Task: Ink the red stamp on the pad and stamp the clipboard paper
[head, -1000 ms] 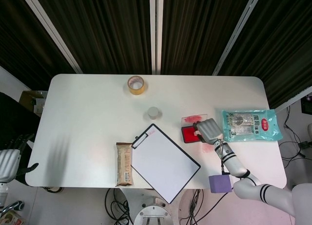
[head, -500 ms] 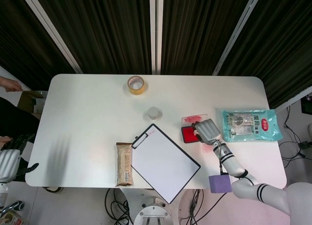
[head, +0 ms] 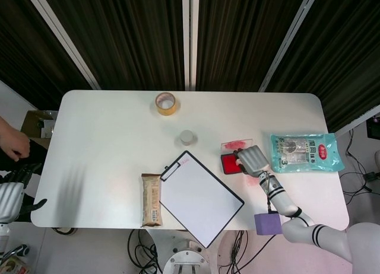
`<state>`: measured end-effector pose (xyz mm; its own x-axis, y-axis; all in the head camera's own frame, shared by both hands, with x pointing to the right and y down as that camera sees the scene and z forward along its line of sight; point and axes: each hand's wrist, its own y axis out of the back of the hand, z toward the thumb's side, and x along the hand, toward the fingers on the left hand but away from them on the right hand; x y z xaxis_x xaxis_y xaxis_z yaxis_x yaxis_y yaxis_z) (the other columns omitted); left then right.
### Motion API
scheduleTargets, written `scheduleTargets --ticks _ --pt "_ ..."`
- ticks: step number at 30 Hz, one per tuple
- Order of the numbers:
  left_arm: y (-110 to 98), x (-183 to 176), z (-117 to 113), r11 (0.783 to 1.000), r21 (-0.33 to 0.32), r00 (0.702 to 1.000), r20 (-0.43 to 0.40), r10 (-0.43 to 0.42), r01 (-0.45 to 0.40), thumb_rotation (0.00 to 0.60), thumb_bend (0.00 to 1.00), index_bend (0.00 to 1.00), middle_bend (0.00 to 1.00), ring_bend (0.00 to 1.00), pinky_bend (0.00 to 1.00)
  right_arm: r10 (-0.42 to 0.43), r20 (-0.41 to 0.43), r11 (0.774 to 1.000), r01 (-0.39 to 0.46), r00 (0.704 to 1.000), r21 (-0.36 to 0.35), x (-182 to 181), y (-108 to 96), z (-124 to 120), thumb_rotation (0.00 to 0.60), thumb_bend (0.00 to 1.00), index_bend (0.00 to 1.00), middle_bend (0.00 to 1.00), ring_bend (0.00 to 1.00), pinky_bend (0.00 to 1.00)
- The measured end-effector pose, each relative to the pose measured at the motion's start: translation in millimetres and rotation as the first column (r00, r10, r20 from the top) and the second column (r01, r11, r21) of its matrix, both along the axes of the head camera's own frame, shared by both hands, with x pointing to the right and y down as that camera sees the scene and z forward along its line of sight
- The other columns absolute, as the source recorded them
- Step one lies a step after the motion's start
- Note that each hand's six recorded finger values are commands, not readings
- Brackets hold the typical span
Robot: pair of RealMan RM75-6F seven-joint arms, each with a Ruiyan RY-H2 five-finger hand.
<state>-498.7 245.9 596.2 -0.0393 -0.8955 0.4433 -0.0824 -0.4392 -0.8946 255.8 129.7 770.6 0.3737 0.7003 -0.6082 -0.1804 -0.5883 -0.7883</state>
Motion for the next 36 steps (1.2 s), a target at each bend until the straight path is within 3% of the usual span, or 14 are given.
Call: scheduleTargets --ticks 5,13,19,27,36 --pt "-0.6 0.2 -1.2 1.0 0.003 1.0 -0.001 0.0 0.0 0.6 0.0 0.14 0.16 0.13 0.25 0.017 0.041 1.0 -0.017 0.999 0.012 -2.6 -5.0 -12.2 0.6 0.48 1.0 0.92 0.93 1.0" --pt "0.4 1.8 -0.8 1.0 0.002 1.0 -0.008 0.002 -0.002 0.6 0.0 0.14 0.16 0.13 0.25 0.027 0.138 0.999 -0.033 0.99 0.044 -13.5 -13.8 -50.8 0.6 0.48 1.0 0.93 0.93 1.0" --pt "0.2 1.8 -2.0 1.0 0.004 1.0 -0.009 0.004 -0.004 0.6 0.0 0.14 0.16 0.13 0.25 -0.031 0.202 0.998 0.019 0.979 0.062 -38.3 -14.7 -74.7 0.6 0.48 1.0 0.93 0.93 1.0" --pt "1.2 -0.9 -3.9 1.0 0.004 1.0 -0.004 -0.002 0.002 0.6 0.0 0.14 0.16 0.13 0.25 -0.223 0.225 0.975 0.215 0.949 0.06 -86.2 -21.6 -66.8 0.6 0.47 1.0 0.93 0.93 1.0" --pt "-2.8 -0.6 -1.7 1.0 0.002 1.0 -0.017 0.0 0.0 0.6 0.0 0.14 0.16 0.13 0.25 -0.344 0.251 0.938 0.345 0.905 0.043 -116.1 -21.5 -39.6 0.6 0.44 1.0 0.93 0.93 1.0"
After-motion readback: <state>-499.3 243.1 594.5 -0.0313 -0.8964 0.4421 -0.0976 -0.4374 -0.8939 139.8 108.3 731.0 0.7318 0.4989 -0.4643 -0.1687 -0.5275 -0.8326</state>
